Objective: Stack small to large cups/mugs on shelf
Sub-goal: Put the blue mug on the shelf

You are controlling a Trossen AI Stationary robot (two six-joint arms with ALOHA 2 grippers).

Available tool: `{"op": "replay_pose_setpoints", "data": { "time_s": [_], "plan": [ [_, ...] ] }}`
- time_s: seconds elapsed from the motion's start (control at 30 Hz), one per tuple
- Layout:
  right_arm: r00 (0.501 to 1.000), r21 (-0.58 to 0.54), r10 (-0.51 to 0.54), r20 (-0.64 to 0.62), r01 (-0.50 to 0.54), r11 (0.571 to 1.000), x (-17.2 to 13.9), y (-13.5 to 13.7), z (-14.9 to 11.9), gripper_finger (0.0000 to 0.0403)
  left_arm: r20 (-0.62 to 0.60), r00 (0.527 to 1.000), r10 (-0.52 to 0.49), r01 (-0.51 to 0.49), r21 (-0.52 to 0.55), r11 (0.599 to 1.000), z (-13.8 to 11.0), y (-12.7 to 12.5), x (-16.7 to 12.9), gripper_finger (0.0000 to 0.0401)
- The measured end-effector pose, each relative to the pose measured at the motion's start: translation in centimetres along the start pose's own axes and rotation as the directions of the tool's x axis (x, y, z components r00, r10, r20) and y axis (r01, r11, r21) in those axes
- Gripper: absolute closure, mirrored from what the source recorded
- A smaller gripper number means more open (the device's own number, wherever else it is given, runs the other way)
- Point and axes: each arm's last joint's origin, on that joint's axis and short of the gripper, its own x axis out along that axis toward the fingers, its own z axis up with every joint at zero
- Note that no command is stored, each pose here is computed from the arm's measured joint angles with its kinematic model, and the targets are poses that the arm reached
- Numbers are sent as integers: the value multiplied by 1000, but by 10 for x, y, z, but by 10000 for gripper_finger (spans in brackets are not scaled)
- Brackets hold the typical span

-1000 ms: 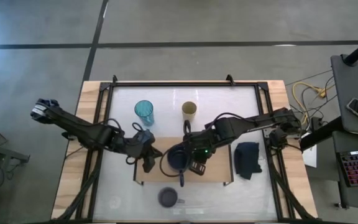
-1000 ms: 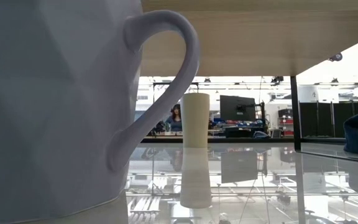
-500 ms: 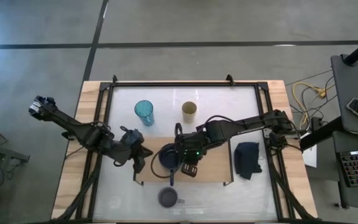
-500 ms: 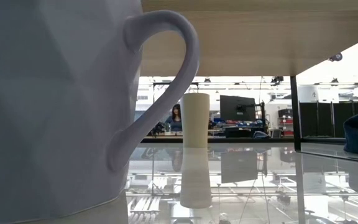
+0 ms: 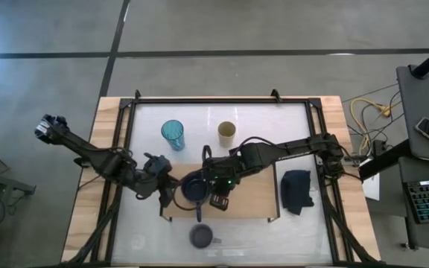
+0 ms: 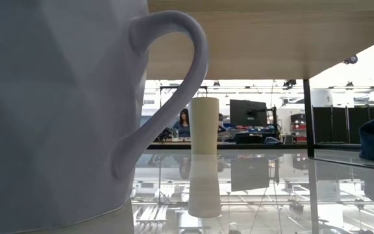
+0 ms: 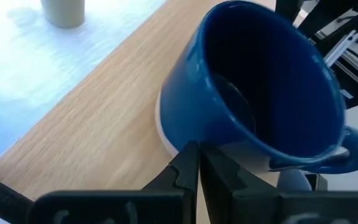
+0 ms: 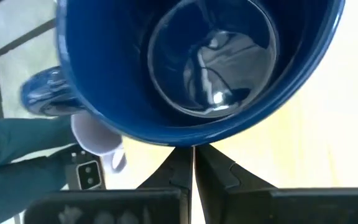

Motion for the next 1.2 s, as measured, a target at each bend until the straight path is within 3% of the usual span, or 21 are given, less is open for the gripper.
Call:
{"op": "replay_pose_setpoints", "data": {
  "time_s": [0.27,0.67,0.9,1.07,1.2],
  "plan": [
    [1000,-22,28,-1,-28,999,3,2,4,394,-57,998,30,-32,-23,999,-7,8,-14,401],
    [1000,-29,27,7,-26,999,9,-2,9,394,-18,998,-60,59,-40,997,-2,20,-50,401],
    [997,-51,55,56,-52,997,9,1,14,394,6,999,-43,43,-36,998,-1,25,-55,401],
    [1000,-42,-14,-18,13,999,5,-4,6,394,0,1000,-27,27,-27,999,-2,22,-50,401],
    [998,-36,-63,-7,62,997,5,-9,8,394,-8,1000,-8,7,-17,1000,-3,21,-46,401]
  ]
}}
